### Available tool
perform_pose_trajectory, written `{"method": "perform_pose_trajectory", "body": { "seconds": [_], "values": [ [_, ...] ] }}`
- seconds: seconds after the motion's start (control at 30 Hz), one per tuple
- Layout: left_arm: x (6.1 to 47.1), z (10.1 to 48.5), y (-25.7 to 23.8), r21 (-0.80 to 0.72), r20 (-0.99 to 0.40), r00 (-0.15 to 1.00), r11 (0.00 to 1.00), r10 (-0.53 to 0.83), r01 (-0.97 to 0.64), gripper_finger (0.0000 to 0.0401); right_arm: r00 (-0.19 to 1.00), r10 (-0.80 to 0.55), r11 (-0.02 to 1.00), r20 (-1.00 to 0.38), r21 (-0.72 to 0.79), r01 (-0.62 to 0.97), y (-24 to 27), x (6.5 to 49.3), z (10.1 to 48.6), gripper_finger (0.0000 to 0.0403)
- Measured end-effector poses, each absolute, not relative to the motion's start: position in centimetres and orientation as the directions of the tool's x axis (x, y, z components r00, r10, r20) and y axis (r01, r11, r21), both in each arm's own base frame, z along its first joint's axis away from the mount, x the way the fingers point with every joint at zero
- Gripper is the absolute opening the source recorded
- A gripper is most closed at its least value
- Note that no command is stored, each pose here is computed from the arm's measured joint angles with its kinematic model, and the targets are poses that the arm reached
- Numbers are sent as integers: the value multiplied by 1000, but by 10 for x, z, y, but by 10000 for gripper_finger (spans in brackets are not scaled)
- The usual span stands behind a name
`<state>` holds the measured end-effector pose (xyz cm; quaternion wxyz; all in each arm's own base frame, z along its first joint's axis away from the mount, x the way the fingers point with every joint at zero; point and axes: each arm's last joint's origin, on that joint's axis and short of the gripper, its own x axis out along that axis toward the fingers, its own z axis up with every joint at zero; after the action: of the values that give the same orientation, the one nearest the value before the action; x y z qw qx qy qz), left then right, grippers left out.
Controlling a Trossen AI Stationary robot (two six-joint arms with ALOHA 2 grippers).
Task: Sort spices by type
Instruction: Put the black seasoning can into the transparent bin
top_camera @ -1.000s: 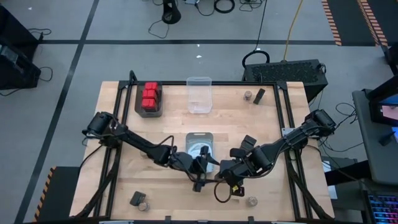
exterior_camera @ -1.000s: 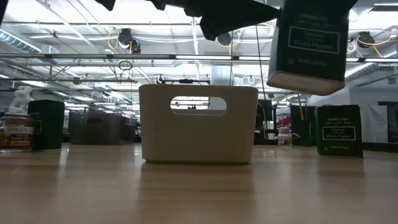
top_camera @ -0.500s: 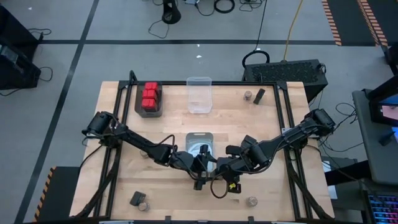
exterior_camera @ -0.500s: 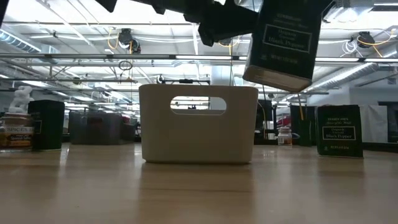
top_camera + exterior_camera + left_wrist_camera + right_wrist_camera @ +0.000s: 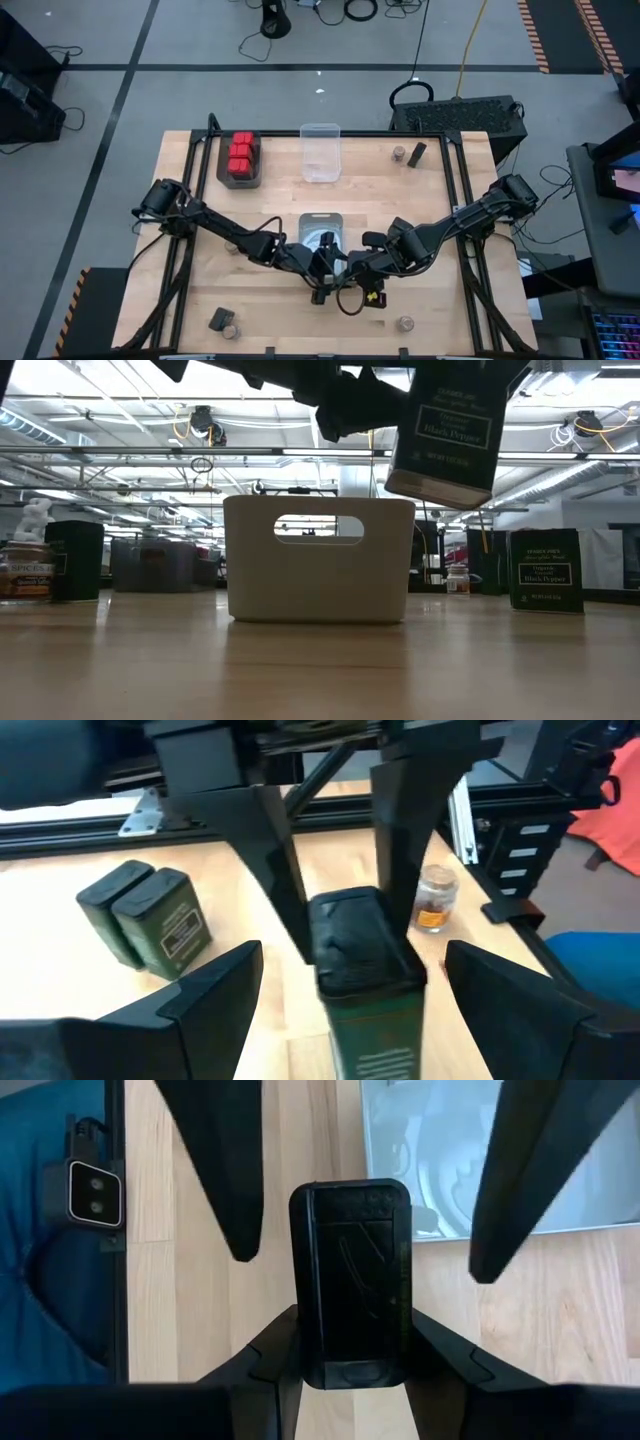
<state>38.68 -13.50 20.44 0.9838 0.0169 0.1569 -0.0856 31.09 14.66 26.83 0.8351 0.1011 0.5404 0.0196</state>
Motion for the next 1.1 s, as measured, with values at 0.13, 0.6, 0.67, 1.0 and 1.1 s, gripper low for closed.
{"method": "perform_pose_trajectory", "body": {
  "seconds": [0.13, 0.6, 0.67, 1.0, 1.1],
  "values": [
    [387, 204, -134, 6, -318, 935, 985, -159, 170, 320, 415, 142, 979, -899, 190, 77, 147, 311, 268, 121],
    [387, 204, -134, 6, -321, 932, 984, -166, 177, 285, 421, 133, 980, -897, 181, 77, 140, 314, 268, 121],
    [387, 204, -135, 7, -321, 932, 984, -167, 179, 272, 421, 133, 981, -897, 180, 75, 140, 314, 268, 121],
    [387, 204, -135, 6, -321, 932, 984, -168, 180, 209, 421, 133, 981, -897, 180, 75, 140, 314, 268, 121],
    [387, 204, -135, 6, -321, 932, 984, -168, 180, 188, 421, 134, 981, -897, 181, 74, 140, 314, 268, 121]
  ]
}}
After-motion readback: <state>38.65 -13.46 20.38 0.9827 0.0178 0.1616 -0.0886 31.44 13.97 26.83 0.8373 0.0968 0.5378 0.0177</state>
